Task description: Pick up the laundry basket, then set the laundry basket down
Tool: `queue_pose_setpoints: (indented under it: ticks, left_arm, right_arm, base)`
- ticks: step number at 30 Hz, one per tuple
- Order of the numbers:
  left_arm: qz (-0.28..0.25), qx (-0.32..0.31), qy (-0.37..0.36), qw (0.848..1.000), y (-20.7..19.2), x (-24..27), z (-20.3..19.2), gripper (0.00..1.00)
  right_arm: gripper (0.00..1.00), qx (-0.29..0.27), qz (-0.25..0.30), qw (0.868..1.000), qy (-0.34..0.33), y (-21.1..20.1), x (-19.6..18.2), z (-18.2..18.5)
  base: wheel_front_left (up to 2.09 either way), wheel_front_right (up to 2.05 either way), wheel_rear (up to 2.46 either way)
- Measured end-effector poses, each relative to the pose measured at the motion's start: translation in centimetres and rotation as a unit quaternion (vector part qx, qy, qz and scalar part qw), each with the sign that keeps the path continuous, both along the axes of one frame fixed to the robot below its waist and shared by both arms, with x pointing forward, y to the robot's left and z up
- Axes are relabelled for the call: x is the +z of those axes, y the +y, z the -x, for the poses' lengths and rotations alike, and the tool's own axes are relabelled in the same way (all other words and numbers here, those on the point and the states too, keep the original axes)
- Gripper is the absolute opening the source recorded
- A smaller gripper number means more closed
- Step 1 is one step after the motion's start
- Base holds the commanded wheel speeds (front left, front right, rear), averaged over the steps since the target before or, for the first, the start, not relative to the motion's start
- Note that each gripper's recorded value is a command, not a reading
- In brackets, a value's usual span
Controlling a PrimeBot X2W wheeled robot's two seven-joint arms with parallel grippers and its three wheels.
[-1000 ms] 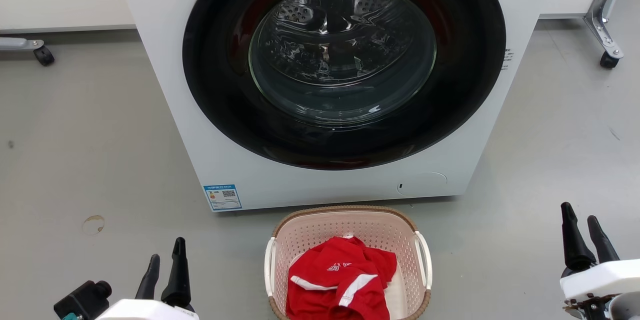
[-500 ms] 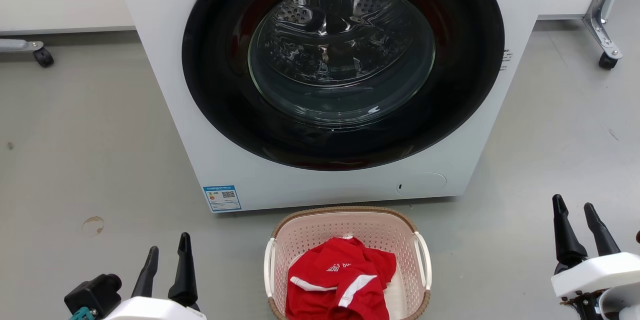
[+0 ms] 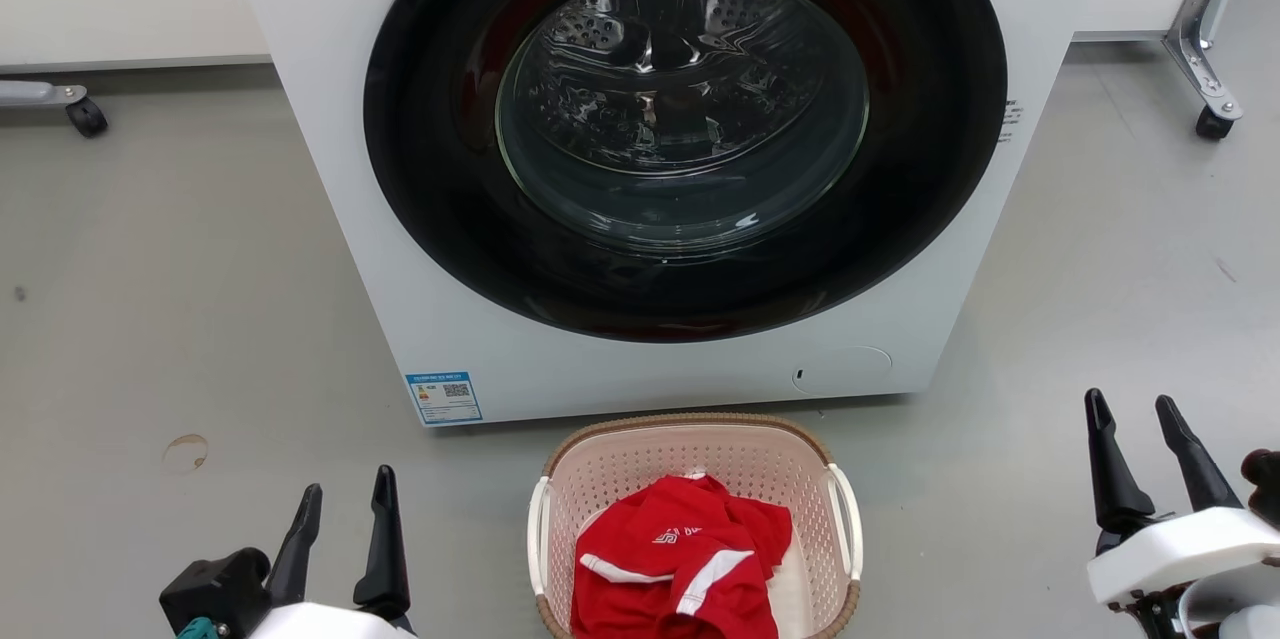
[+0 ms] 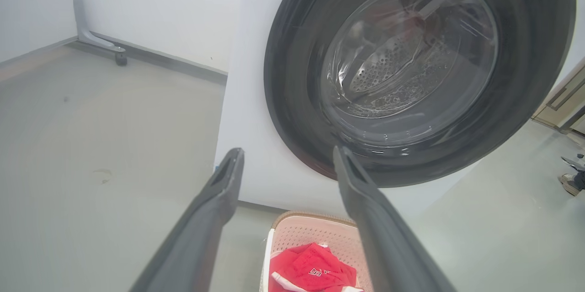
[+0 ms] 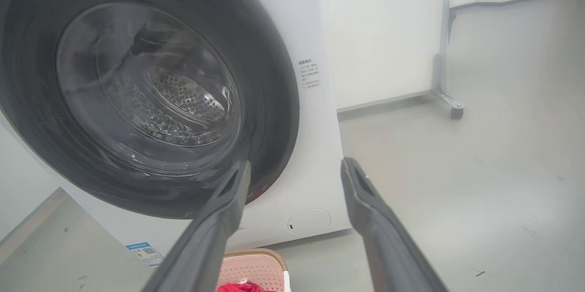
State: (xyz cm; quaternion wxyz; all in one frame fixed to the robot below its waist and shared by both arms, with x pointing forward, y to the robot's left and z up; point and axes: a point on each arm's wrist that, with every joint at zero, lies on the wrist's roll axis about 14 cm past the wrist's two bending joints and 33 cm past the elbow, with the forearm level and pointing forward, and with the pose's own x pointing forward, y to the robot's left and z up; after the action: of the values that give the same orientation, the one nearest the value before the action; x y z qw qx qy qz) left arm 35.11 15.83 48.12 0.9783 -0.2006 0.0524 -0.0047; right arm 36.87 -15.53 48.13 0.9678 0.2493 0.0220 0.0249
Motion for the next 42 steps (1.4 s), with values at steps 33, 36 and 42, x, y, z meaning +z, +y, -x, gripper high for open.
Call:
queue_pose_setpoints:
  ticks: [33, 36, 42]
  left_arm:
    - [-0.135, -0.054, -0.018, 0.989, -1.9, 1.2, 0.6, 1.00]
    - [-0.133, -0.055, -0.016, 0.989, -1.9, 1.2, 0.6, 1.00]
    - [-0.133, -0.056, -0.010, 0.989, -1.9, 1.0, 0.8, 1.00]
  right_arm:
    - [1.00, 0.052, 0.144, 0.987, -0.047, 2.3, 1.1, -0.4]
    - [1.00, 0.055, 0.144, 0.987, -0.044, 2.4, 0.9, -0.4]
    - [1.00, 0.057, 0.144, 0.987, -0.040, 2.6, 0.6, -0.3]
  base:
    - [0.00, 0.00, 0.00]
    - [0.00, 0.00, 0.00]
    - [0.00, 0.00, 0.00]
